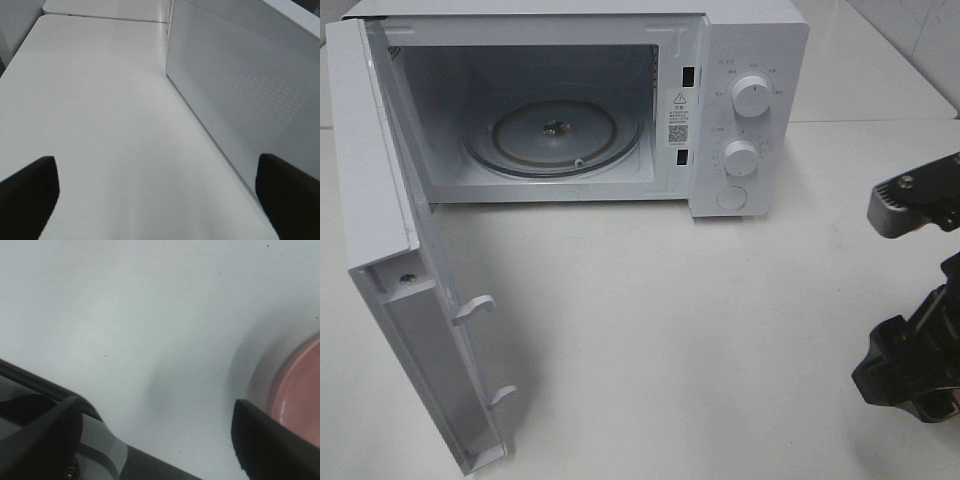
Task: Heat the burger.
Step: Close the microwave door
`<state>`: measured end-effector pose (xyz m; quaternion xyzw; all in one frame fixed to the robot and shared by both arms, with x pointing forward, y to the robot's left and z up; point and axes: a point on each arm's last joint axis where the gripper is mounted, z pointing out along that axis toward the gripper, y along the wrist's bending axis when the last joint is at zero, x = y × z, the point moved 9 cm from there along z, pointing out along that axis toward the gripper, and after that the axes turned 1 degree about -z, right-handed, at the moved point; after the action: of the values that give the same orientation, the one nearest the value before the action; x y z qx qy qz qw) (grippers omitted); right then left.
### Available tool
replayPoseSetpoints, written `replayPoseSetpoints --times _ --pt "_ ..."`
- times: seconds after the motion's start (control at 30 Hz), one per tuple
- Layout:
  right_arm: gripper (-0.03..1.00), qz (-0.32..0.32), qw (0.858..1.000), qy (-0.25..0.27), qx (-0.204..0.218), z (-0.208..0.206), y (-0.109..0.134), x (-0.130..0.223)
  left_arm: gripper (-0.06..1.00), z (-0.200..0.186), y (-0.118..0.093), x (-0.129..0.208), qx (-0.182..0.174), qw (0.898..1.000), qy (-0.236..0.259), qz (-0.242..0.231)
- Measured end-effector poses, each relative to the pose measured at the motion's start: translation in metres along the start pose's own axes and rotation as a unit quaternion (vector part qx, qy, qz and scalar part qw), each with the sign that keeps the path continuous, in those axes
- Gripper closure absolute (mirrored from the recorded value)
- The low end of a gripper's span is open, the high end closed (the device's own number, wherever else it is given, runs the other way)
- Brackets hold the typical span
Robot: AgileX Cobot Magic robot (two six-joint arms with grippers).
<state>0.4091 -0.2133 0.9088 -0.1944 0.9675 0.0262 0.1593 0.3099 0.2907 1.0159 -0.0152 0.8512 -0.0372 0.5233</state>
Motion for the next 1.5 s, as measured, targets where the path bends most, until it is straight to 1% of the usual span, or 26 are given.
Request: replayPoseSetpoints --times 0.07,0.23,0.37,0.43,0.63,0.7,0.73,0.77,0.8,0.9,0.97,1.0,1.03,1.07,1.17,1.23,1.27,1.3,1.33,1.37,1.4,1.5 --pt "0.16 0.000 1.000 -0.006 -0.006 -0.005 0.002 0.001 -0.04 0.000 0.000 0.000 0.000 1.000 0.000 0.000" --pt "0.17 0.001 0.999 -0.044 -0.018 -0.030 0.002 0.008 -0.04 0.000 0.000 0.000 0.000 1.000 0.000 0.000" --pt "0.17 0.002 0.999 -0.050 -0.019 -0.038 0.002 0.015 -0.04 0.000 0.000 0.000 0.000 1.000 0.000 0.000" --pt "0.18 0.003 0.999 -0.045 -0.019 -0.049 0.000 0.029 -0.04 0.000 0.000 0.000 0.000 1.000 0.000 0.000" --pt "0.19 0.004 0.998 -0.055 -0.020 -0.061 -0.002 0.041 -0.04 0.000 0.000 0.000 0.000 1.000 0.000 0.000" --pt "0.20 0.015 0.995 -0.101 -0.017 -0.077 -0.008 0.050 -0.04 0.000 0.000 0.000 0.000 1.000 0.000 0.000" --pt "0.20 0.015 0.995 -0.101 -0.017 -0.077 -0.008 0.050 -0.04 0.000 0.000 0.000 0.000 1.000 0.000 0.000" --pt "0.20 0.022 0.993 -0.115 -0.014 -0.081 -0.010 0.052 -0.04 0.000 0.000 0.000 0.000 1.000 0.000 0.000" --pt "0.20 0.031 0.990 -0.139 -0.004 -0.089 -0.015 0.057 -0.04 0.000 0.000 0.000 0.000 1.000 0.000 0.000" --pt "0.20 0.037 0.988 -0.152 0.003 -0.093 -0.018 0.060 -0.04 0.000 0.000 0.000 0.000 1.000 0.000 0.000" --pt "0.20 0.058 0.979 -0.192 0.029 -0.105 -0.027 0.074 -0.04 0.000 0.000 0.000 0.000 1.000 0.000 0.000" --pt "0.20 0.058 0.979 -0.192 0.029 -0.105 -0.027 0.074 -0.04 0.000 0.000 0.000 0.000 1.000 0.000 0.000" --pt "0.20 0.066 0.976 -0.204 0.035 -0.108 -0.028 0.077 -0.04 0.000 0.000 0.000 0.000 1.000 0.000 0.000" --pt "0.20 0.076 0.969 -0.229 0.044 -0.114 -0.030 0.080 -0.04 0.000 0.000 0.000 0.000 1.000 0.000 0.000" --pt "0.20 0.082 0.965 -0.243 0.050 -0.117 -0.031 0.083 -0.04 0.000 0.000 0.000 0.000 1.000 0.000 0.000" --pt "0.20 0.099 0.952 -0.281 0.069 -0.126 -0.033 0.090 -0.04 0.000 0.000 0.000 0.000 1.000 0.000 0.000" --pt "0.20 0.099 0.952 -0.281 0.069 -0.126 -0.033 0.090 -0.04 0.000 0.000 0.000 0.000 1.000 0.000 0.000" --pt "0.20 0.103 0.949 -0.290 0.073 -0.127 -0.033 0.092 -0.04 0.000 0.000 0.000 0.000 1.000 0.000 0.000" --pt "0.20 0.110 0.942 -0.307 0.080 -0.131 -0.033 0.095 -0.04 0.000 0.000 0.000 0.000 1.000 0.000 0.000" --pt "0.20 0.110 0.942 -0.307 0.080 -0.131 -0.033 0.095 -0.04 0.000 0.000 0.000 0.000 1.000 0.000 0.000" --pt "0.20 0.116 0.936 -0.319 0.088 -0.133 -0.034 0.098 -0.04 0.000 0.000 0.000 0.000 1.000 0.000 0.000" --pt "0.20 0.126 0.933 -0.323 0.093 -0.133 -0.033 0.099 -0.04 0.000 0.000 0.000 0.000 1.000 0.000 0.000"
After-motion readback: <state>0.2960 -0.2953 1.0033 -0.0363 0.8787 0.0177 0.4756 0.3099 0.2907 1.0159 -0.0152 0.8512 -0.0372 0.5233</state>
